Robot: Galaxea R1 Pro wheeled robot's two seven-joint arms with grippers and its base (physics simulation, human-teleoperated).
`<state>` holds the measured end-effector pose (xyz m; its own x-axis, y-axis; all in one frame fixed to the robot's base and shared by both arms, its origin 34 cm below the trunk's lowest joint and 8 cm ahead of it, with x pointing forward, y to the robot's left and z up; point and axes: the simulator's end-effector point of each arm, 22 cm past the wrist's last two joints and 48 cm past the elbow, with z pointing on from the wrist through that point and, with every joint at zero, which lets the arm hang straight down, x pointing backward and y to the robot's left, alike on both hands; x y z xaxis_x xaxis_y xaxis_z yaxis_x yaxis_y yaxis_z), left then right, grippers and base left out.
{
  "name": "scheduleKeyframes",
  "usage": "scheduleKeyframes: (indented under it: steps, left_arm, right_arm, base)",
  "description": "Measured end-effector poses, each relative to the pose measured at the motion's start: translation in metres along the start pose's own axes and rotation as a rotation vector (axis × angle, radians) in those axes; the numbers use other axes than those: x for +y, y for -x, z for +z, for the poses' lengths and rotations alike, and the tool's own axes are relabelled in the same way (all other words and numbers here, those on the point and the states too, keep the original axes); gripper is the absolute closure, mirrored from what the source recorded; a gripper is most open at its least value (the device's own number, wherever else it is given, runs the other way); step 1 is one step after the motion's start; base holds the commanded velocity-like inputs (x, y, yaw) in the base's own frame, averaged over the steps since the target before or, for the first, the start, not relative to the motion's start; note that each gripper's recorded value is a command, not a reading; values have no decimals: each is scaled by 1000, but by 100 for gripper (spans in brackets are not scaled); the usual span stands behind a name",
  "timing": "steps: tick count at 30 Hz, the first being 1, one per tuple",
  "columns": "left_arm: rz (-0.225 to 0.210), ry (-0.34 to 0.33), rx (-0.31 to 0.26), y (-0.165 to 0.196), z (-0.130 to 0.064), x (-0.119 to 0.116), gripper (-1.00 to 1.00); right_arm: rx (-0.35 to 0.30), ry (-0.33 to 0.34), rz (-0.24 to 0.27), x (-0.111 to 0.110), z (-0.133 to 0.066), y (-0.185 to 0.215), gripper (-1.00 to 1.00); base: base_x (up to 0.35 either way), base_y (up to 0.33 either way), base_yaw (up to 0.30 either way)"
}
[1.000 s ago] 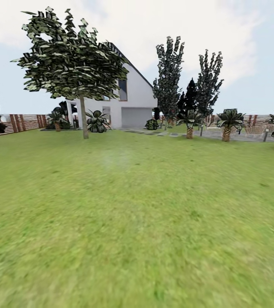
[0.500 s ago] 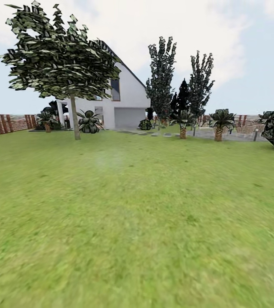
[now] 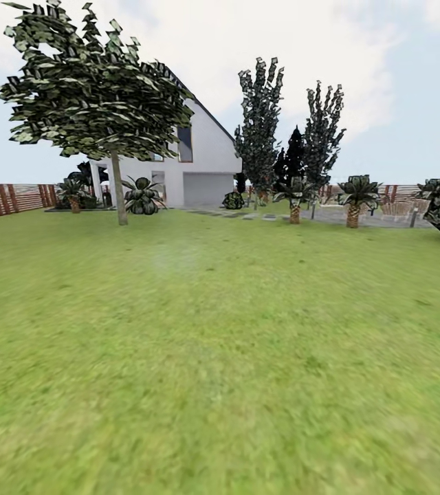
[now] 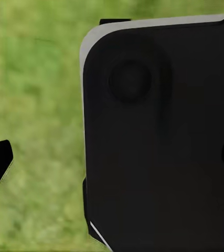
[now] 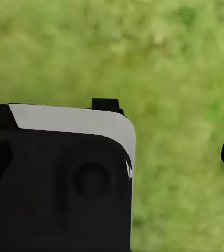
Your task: Take the three Easter eggs out of the wicker basket on the lawn in the garden, then place them on the lawn next to a single tree (choose any tree) so that all three eggs are next to the same tree and none are left in the basket.
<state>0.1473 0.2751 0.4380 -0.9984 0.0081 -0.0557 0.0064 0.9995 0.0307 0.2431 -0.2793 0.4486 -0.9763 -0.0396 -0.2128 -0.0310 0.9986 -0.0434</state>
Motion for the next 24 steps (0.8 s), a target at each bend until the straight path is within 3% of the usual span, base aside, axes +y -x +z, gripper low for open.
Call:
scheduleKeyframes:
  steps: [9, 17, 24]
  left_arm:
    - [-1, 0, -1, 0, 0, 0, -100]
    - [-1, 0, 1, 0, 0, 0, -100]
    - [-2, 0, 1, 0, 0, 0, -100]
  right_arm:
    - [0, 0, 0, 0, 0, 0, -100]
    - [1, 2, 0, 1, 0, 0, -100]
    - [2, 0, 0, 0, 0, -1, -100]
  base:
    - [338, 0, -7]
    - [338, 0, -214]
    - [338, 0, -35]
